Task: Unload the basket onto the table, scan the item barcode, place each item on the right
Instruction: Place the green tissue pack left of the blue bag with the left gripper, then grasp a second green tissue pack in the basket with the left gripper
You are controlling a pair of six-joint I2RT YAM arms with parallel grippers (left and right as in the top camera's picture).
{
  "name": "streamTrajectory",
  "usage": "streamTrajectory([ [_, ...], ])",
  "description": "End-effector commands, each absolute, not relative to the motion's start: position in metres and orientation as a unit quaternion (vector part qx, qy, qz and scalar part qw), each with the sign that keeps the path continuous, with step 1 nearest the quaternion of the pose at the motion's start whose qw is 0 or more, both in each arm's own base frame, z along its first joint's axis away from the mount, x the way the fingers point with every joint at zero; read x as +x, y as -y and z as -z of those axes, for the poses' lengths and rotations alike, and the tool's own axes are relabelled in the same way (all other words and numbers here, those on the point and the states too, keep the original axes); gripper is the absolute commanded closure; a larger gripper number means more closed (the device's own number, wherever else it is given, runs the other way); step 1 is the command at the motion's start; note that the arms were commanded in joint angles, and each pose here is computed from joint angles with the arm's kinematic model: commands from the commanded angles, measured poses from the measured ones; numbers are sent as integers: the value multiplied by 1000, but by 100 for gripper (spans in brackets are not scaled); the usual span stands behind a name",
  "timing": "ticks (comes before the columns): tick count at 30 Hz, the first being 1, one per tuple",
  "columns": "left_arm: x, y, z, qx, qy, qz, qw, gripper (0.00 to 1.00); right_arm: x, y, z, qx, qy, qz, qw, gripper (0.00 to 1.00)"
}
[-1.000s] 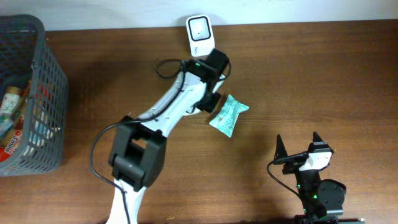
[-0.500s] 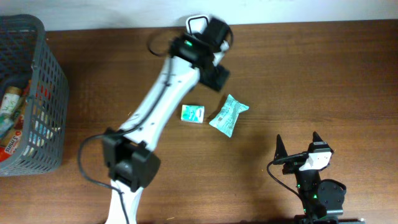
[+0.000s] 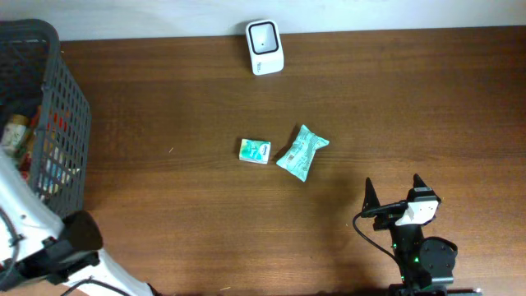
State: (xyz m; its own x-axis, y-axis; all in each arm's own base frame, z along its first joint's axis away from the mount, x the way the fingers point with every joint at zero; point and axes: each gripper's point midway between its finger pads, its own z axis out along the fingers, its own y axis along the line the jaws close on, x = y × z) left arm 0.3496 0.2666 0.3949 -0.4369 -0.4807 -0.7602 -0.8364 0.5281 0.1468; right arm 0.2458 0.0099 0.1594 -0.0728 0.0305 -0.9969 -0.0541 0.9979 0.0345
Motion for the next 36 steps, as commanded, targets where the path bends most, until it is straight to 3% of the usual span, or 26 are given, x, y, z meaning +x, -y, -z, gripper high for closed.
streamTrajectory([
  [1, 335, -322, -338, -440, -812, -289, 253, 1, 246, -12, -157, -8, -732, -39, 680, 1],
  [5, 341, -346, -267, -387, -854, -301, 173, 0, 246, -12, -157, -8, -732, -39, 680, 1],
  [8, 357, -357, -249, -364, -859, -309, 184, 1, 246, -12, -157, -8, -732, -39, 680, 1],
  [13, 408, -339, -215, -111, -942, -247, 199, 1, 246, -12, -157, -8, -732, -39, 680, 1],
  [18, 399, -362, -160, -118, -956, -224, 149, 6, 246, -12, -157, -8, -732, -39, 680, 1],
  [21, 398, -366, -118, -118, -965, -204, 114, 16, 246, -12, -157, -8, -732, -39, 680, 1],
  [24, 387, -373, -96, -127, -969, -194, 87, 41, 246, -12, -157, -8, -732, -39, 680, 1],
  [28, 370, -381, -80, -147, -971, -179, 66, 45, 246, -12, -157, -8, -732, -39, 680, 1],
  [30, 368, -380, -74, -148, -972, -173, 59, 52, 246, -12, -157, -8, -732, -39, 680, 1],
  [32, 368, -379, -73, -149, -972, -170, 60, 67, 246, -12, -157, -8, -732, -39, 680, 1],
  [36, 369, -372, -69, -146, -976, -152, 60, 75, 246, -12, -157, -8, -732, -38, 680, 1],
])
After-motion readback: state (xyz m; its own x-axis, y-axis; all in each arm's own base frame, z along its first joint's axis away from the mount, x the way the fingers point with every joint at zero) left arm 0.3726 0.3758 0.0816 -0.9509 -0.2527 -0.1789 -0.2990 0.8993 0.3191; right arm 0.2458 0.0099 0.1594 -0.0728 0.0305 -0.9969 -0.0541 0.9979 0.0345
